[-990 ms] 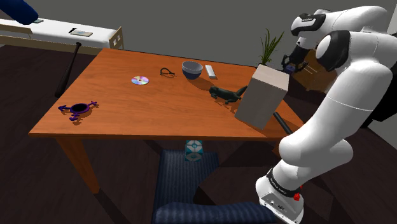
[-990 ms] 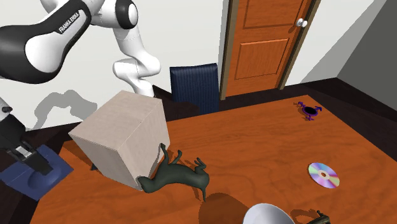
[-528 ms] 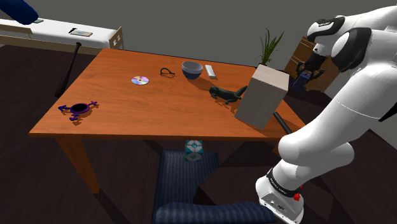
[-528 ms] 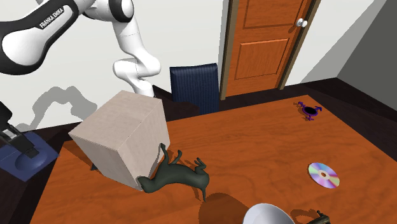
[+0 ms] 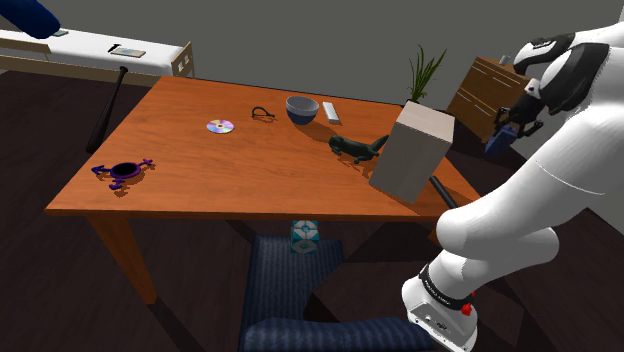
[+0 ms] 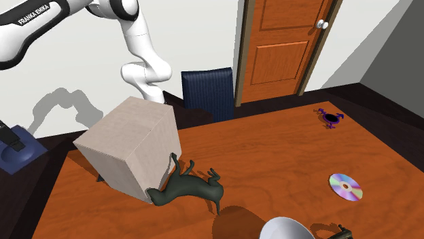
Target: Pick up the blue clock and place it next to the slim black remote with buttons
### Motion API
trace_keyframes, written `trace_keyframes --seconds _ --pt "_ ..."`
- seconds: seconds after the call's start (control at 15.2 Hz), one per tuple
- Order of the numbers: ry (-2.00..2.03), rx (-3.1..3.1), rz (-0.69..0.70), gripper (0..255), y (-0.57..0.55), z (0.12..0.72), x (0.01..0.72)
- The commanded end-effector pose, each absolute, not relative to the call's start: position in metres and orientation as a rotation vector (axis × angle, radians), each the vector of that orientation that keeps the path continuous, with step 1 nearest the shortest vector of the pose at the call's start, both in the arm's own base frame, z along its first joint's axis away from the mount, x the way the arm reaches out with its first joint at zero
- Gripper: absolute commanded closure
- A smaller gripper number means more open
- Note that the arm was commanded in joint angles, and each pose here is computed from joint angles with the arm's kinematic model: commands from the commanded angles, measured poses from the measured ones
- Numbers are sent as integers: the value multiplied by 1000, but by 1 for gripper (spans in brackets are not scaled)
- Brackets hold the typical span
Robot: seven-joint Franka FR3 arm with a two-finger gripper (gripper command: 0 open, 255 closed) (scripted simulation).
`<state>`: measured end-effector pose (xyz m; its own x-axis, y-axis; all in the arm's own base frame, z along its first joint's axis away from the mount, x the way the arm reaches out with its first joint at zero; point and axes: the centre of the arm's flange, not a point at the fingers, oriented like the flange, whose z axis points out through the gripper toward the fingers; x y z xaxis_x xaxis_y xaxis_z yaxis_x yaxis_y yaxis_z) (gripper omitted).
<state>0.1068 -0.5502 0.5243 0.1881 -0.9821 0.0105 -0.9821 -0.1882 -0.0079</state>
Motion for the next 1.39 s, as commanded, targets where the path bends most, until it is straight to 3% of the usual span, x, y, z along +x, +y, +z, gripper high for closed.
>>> trace_keyframes --seconds 0.0,1.32 --pt "-1999 2422 21 255 -549 525 86" --pt "-1999 2422 21 255 -549 419 86"
